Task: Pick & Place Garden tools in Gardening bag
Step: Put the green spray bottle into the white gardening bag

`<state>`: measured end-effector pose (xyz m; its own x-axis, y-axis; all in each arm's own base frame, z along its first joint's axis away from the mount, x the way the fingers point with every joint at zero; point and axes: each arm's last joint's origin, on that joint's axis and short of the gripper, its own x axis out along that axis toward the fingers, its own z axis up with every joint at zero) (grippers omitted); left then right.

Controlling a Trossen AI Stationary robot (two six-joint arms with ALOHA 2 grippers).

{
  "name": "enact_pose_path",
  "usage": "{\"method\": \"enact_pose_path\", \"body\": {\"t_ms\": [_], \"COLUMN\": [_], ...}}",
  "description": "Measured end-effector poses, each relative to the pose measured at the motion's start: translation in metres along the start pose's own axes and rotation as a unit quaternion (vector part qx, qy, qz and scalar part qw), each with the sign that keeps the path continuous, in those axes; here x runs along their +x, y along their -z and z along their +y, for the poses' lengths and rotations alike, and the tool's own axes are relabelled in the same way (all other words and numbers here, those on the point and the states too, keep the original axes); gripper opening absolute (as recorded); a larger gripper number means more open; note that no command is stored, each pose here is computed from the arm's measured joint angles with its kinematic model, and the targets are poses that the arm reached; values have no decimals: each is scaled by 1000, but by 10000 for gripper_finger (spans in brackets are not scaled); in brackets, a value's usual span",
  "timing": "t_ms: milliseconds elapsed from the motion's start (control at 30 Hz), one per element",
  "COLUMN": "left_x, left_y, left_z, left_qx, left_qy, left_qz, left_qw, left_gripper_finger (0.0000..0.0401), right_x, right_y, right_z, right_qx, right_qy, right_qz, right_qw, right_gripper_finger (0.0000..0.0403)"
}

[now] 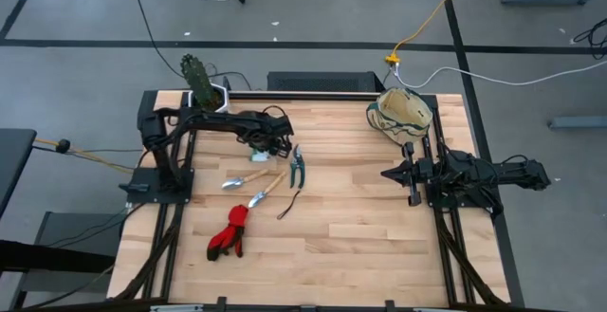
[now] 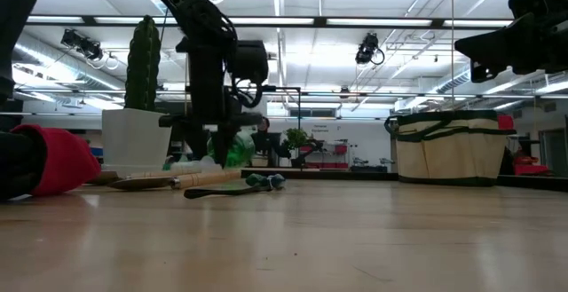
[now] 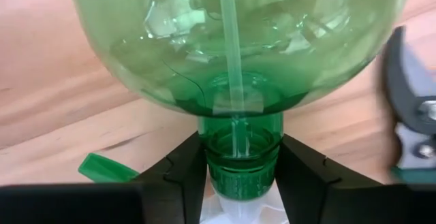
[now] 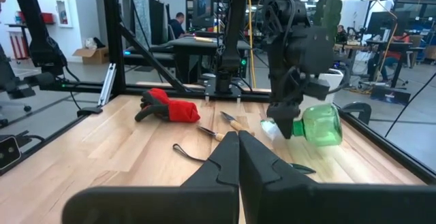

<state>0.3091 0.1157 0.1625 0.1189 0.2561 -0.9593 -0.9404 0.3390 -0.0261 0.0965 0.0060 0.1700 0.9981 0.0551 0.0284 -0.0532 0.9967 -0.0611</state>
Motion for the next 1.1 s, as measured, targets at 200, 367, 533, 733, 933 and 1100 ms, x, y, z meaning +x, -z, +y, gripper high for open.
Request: {"method": "enact_pose_path", "body": {"t_ms": [200,367,533,733,933,1100], "left_x": [-28,-53,-76,-104,-128,-138], "left_y": [-5,-8,-11,-17,-21,-24], "left_z": [4,8,11,13,12,9], "left_qx": [0,6,1,21,47,55], "left_qy": [33,68,108,168,240,288], "left_qz": [-34,-73,-112,-172,-219,-236], "left_qw": [999,995,988,971,945,926], "left_gripper_finger": [155,152,151,149,150,148], "right_x": [0,0,0,0,0,0], "right_y": [0,0,0,0,0,0], "right_z": [0,0,0,0,0,0], "right_qx": [0,0,0,0,0,0], "right_qy": [0,0,0,0,0,0], "right_qz": [0,0,0,0,0,0], "right_qw": [1000,1000,1000,1000,1000,1000], "right_gripper_finger": [0,0,0,0,0,0]}}
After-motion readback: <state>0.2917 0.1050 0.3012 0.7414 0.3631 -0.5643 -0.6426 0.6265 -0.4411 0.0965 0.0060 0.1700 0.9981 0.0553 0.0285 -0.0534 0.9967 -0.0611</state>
